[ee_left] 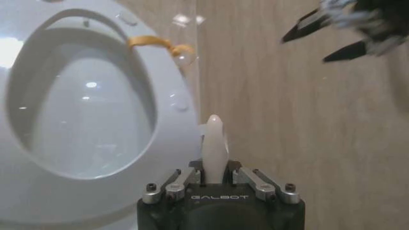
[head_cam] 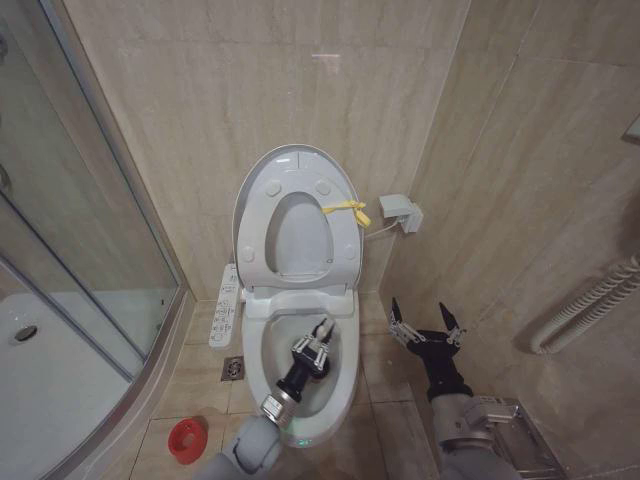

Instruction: Open the toilet lid, clean the toilet bowl with a toilet brush, close the toilet lid, and flush.

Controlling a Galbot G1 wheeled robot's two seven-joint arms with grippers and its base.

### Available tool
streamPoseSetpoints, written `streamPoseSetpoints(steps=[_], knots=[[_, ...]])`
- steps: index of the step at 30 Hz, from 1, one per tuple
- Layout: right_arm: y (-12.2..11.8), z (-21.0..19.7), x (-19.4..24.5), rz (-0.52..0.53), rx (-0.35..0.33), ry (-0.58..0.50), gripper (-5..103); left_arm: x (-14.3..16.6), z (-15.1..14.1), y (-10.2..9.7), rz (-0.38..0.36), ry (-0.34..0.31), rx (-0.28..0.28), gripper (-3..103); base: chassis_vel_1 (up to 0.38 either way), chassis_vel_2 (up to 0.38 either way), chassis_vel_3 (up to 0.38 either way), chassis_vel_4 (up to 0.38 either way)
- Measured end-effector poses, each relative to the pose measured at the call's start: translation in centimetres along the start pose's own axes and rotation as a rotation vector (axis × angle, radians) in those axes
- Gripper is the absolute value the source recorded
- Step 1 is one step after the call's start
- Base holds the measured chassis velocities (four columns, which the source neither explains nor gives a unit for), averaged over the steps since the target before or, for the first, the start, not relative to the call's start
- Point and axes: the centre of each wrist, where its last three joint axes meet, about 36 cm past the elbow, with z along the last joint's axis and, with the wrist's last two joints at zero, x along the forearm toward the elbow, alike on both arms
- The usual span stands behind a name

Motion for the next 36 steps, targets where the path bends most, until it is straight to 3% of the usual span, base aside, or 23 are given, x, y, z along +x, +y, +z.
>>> streamPoseSetpoints(steps=[5,13,18,21,26,32,36], knots=[[0.0,0.0,0.0,0.0,0.0,0.0,100,0.8,0.7,-0.3,0.009,0.022,-0.002,23,0.0,0.0,0.0,0.0],[0.0,0.0,0.0,0.0,0.0,0.0,100,2.0,2.4,3.4,-0.041,0.088,-0.055,23,0.0,0.0,0.0,0.0],[0.0,0.0,0.0,0.0,0.0,0.0,100,1.1,0.8,2.8,-0.041,0.038,-0.036,23,0.0,0.0,0.0,0.0],[0.0,0.0,0.0,0.0,0.0,0.0,100,0.9,-0.3,1.1,-0.021,0.003,-0.007,23,0.0,0.0,0.0,0.0],[0.0,0.0,0.0,0.0,0.0,0.0,100,1.5,0.2,0.3,0.0,0.014,0.001,23,0.0,0.0,0.0,0.0],[0.0,0.0,0.0,0.0,0.0,0.0,100,1.7,3.0,3.3,-0.032,0.083,-0.047,23,0.0,0.0,0.0,0.0],[0.0,0.0,0.0,0.0,0.0,0.0,100,0.6,2.6,5.0,-0.063,0.062,-0.06,23,0.0,0.0,0.0,0.0]])
